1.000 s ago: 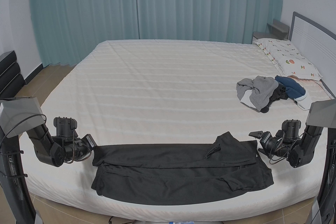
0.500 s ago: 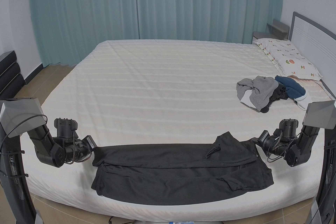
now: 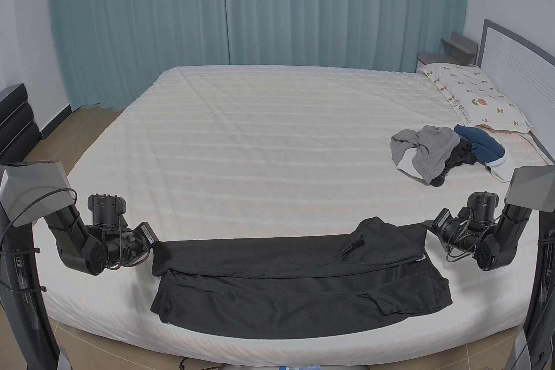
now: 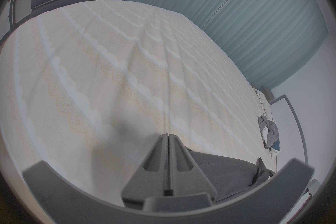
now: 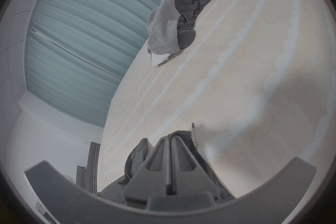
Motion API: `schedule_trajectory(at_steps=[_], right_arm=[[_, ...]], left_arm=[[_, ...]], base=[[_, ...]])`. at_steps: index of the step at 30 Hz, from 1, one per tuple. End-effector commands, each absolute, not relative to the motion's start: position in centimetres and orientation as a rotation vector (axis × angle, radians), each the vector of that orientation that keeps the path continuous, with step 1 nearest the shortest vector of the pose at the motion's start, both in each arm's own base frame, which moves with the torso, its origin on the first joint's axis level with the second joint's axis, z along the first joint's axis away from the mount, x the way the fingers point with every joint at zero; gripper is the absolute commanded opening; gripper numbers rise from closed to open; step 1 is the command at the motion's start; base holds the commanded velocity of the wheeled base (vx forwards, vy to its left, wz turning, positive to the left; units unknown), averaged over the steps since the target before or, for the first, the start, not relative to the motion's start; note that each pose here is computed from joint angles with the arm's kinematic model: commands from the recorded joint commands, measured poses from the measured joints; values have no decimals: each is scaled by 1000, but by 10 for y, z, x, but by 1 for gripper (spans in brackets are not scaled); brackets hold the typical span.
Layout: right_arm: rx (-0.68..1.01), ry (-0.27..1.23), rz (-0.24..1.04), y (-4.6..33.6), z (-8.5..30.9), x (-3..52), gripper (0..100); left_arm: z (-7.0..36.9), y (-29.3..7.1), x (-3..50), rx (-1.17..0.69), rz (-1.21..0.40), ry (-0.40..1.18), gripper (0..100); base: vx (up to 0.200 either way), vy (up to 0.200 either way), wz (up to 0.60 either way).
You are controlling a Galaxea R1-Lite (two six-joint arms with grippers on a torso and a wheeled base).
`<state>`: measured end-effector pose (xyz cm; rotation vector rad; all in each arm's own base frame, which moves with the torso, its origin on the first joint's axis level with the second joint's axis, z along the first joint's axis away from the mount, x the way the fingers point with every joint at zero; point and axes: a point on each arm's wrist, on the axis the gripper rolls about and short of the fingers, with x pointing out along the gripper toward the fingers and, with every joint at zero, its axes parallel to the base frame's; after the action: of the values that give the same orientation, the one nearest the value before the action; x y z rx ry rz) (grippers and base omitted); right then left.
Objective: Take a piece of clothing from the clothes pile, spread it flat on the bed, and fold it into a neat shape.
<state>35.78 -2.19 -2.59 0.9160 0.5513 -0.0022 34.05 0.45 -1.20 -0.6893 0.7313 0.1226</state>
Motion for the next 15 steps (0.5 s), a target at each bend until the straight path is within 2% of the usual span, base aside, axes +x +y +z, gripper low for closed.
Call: schedule_trajectory(at_steps=[1, 3, 4, 5, 15], right_arm=[[916, 560, -5, -22, -29, 358, 0], [917, 567, -5, -21, -30, 357, 0], [917, 567, -5, -21, -30, 356, 0], [916, 568, -4, -21, -30, 356, 100], [896, 466, 55, -17, 27, 339, 100]], left_arm=[[-12, 5, 341, -692, 123, 732, 0], [-12, 5, 340, -690, 123, 735, 0], [-12, 3, 340, -688, 121, 738, 100], [-12, 3, 340, -688, 121, 739, 100], [-7, 14, 341, -726, 131, 710, 100]], base=[[0, 0, 0], [0, 0, 0], [0, 0, 0], [0, 0, 0], [0, 0, 0]])
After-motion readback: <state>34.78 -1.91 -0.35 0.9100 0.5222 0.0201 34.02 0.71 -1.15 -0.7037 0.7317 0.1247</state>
